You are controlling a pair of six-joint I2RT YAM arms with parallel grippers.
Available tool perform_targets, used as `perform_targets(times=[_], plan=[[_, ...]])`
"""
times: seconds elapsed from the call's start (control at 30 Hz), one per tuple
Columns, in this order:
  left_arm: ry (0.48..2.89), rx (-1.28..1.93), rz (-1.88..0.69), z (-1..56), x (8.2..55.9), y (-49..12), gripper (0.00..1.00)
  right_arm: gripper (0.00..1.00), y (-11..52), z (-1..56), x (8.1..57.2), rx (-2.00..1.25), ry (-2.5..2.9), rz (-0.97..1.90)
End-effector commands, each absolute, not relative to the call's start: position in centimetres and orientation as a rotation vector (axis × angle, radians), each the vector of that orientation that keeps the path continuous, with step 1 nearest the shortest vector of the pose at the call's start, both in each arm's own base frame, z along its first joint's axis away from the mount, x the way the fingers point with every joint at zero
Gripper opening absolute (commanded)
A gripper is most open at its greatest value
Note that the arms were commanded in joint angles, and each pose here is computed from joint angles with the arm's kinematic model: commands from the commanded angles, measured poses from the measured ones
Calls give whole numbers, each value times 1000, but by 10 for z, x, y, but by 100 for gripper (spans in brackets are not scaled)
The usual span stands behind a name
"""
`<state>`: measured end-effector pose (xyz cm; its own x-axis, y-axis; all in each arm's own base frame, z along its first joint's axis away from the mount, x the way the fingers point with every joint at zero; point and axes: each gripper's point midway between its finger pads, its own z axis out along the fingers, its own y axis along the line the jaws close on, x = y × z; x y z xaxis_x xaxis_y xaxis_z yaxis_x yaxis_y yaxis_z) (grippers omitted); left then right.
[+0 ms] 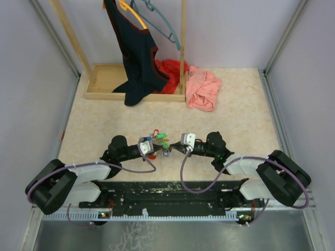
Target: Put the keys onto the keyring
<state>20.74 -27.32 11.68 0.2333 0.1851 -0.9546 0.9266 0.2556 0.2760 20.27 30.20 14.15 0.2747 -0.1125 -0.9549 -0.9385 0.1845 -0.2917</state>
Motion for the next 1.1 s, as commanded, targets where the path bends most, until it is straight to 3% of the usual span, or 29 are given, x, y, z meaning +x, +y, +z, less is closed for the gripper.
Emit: perform_targets(times=[0.0, 1.07], plan=[[1197, 1193, -748, 130, 209, -276, 1, 0, 312, 154, 203, -1268, 1072, 798], [1195, 1224, -808, 128, 203, -281, 1, 0, 316, 150, 201, -1302, 1026, 744]])
